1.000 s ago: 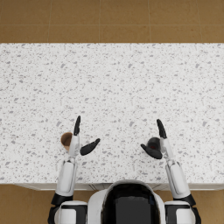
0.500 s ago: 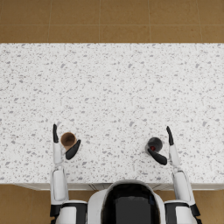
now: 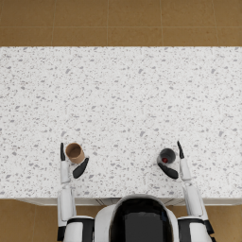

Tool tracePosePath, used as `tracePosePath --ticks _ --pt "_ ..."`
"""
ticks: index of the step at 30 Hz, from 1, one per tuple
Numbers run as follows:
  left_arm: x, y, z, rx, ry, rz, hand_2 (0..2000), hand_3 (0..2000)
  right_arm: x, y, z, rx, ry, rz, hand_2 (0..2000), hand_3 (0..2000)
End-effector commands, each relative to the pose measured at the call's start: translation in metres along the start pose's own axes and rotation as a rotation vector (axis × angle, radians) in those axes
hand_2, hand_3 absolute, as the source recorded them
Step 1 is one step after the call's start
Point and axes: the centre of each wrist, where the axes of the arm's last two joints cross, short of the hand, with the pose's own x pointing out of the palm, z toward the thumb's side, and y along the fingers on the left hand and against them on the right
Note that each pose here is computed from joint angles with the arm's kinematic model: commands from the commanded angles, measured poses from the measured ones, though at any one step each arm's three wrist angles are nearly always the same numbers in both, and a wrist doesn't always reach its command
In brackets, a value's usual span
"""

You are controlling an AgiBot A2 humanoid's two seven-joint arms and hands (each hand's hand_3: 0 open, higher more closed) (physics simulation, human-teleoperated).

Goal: Pick up two cups and pour the berry on the right into the cup on the left

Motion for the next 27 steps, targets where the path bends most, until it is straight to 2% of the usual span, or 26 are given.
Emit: tracePosePath --ticks 1,11,15,21,27 --pt "0.001 0.004 -0.009 -0.029 -0.003 -0.005 0 0 -0.004 -0.003 -0.007 0.022 -0.002 -0.02 0 0" --pt "0.006 0.015 -0.031 -0.104 -0.02 -0.004 0 0 0.006 -0.011 -0.028 0.089 -0.041 0.024 0 0" --pt "0.007 0.02 -0.033 -0.108 -0.025 0.0 0 0 0.005 -0.02 -0.038 0.119 -0.059 0.008 0 0" --pt "0.01 0.025 -0.046 -0.154 -0.035 -0.001 0 0 0.008 -0.025 -0.045 0.143 -0.068 -0.037 0 0" --pt "0.008 0.034 -0.05 -0.163 -0.045 0.016 0 0 0.013 -0.026 -0.045 0.141 -0.069 -0.037 0 0"
